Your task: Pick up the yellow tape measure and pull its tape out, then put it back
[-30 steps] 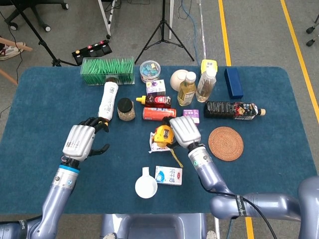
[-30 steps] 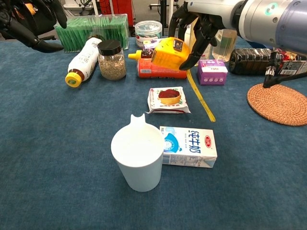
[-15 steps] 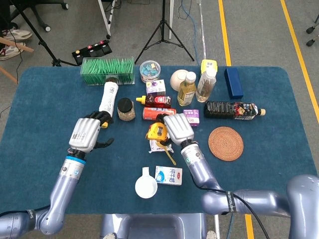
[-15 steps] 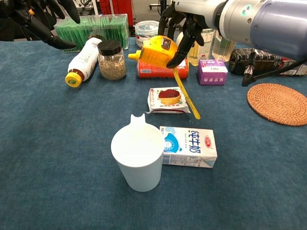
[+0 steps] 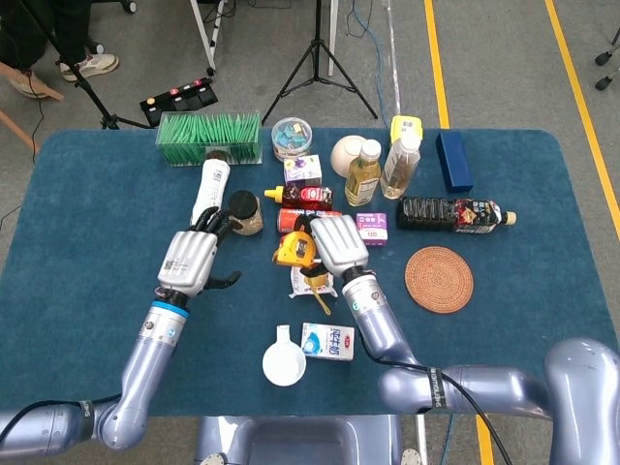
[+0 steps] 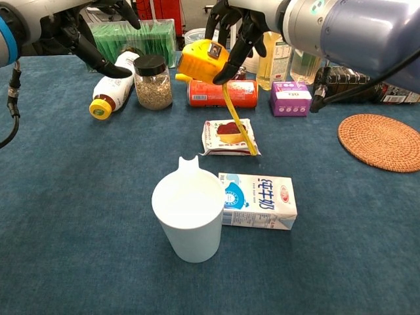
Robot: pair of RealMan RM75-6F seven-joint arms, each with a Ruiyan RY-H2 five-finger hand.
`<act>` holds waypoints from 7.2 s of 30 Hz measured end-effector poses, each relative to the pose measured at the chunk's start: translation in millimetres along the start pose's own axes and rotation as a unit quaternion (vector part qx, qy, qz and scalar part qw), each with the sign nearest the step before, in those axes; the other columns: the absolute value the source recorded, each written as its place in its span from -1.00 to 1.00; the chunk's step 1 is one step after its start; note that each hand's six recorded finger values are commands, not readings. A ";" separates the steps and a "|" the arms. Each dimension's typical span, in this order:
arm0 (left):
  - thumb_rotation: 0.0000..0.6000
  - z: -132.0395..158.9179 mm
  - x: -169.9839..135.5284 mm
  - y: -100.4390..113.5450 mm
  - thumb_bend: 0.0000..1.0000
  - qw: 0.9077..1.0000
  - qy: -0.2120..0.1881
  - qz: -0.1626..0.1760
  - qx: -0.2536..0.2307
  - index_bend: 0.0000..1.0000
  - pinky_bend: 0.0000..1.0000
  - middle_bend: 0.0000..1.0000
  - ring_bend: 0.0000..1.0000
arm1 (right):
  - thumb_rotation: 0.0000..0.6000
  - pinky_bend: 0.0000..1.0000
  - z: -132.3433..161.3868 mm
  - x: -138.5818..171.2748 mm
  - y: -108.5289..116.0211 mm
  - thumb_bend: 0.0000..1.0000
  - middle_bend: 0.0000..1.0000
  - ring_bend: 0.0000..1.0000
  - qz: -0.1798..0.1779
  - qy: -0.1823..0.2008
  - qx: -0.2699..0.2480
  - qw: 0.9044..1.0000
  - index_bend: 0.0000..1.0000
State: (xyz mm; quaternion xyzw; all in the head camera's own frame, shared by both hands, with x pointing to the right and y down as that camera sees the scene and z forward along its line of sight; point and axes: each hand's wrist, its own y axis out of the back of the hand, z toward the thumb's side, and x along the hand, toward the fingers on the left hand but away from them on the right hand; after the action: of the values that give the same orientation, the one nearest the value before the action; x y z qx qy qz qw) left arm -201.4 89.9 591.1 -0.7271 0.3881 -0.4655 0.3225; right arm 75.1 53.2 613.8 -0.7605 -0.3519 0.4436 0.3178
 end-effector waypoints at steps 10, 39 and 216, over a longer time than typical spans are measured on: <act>1.00 14.6 2.8 1.2 -0.65 1.000 0.005 0.006 -0.016 -0.52 -0.25 -0.69 -0.85 | 1.00 0.40 11.6 2.4 -1.8 -0.70 0.17 0.41 -0.017 0.023 0.001 1.000 0.19; 1.00 27.2 5.1 -15.5 -0.65 0.999 0.004 -0.009 -0.048 -0.54 -0.25 -0.71 -0.87 | 1.00 0.40 27.2 -4.8 -18.3 -0.70 0.17 0.43 -0.025 0.025 0.012 0.999 0.20; 1.00 -165.8 -67.9 113.2 -0.11 0.993 0.039 0.039 -0.107 0.12 -0.17 -0.34 -0.54 | 1.00 0.43 -86.1 23.5 -5.6 -0.66 0.33 0.52 0.015 -0.044 0.123 0.991 0.33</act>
State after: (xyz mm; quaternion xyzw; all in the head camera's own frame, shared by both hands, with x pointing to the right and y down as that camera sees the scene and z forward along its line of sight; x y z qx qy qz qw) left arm -403.0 75.1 527.7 -0.7232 0.4760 -0.4363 0.2451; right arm 159.5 60.7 642.5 -0.7003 -0.2968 0.5214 0.3868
